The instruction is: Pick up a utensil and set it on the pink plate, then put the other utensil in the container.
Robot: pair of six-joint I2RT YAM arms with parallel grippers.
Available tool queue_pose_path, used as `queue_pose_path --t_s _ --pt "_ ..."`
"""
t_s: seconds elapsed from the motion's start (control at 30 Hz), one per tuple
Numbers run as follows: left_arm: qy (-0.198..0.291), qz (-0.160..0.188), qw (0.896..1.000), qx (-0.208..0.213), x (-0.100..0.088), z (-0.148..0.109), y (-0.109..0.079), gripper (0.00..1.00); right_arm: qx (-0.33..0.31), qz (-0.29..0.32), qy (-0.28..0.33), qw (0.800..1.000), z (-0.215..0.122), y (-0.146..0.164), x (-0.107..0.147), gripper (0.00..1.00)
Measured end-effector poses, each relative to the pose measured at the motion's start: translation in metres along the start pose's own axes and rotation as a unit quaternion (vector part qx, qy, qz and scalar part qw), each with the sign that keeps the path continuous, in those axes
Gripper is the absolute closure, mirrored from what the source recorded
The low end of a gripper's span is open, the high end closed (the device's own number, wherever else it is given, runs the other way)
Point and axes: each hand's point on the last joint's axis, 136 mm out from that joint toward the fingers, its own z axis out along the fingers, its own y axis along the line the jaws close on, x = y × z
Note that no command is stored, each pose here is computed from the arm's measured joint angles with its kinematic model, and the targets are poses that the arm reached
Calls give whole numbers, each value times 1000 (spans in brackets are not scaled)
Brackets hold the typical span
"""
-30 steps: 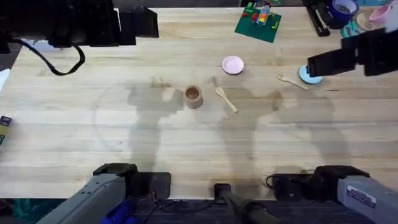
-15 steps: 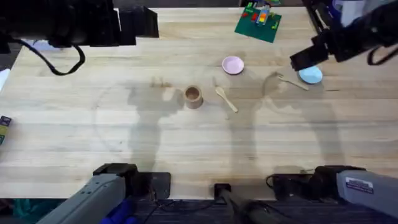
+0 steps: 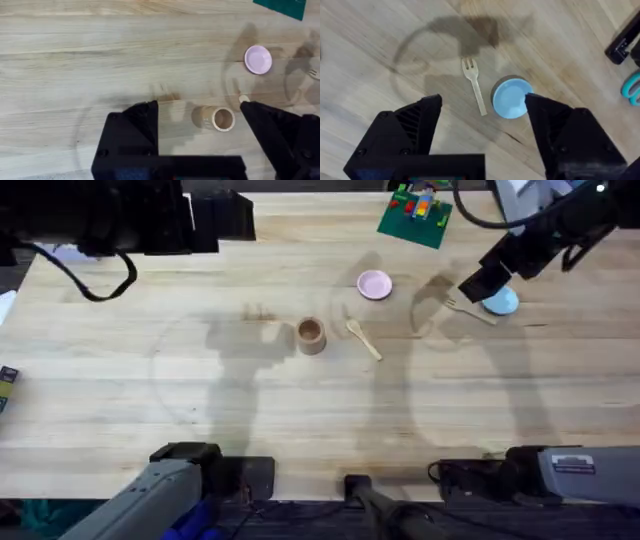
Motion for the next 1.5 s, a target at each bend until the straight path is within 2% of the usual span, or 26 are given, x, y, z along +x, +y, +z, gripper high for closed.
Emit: queue_pose_path --t_s 0.37,0.67,0.9,1.07,1.5 --pt "0 0 1000 0 0 0 0 9 -29 -33 34 998 30 4 7 6" --pt "0 0 1000 0 0 0 0 8 -71 -46 83 993 64 14 23 6" --pt "0 0 1000 0 0 0 0 8 -81 -74 75 991 67 14 22 6" --pt "0 0 1000 0 0 0 0 8 -96 -75 88 989 83 11 33 6" --pt "0 0 1000 0 0 0 0 8 -114 -82 99 985 106 13 39 6"
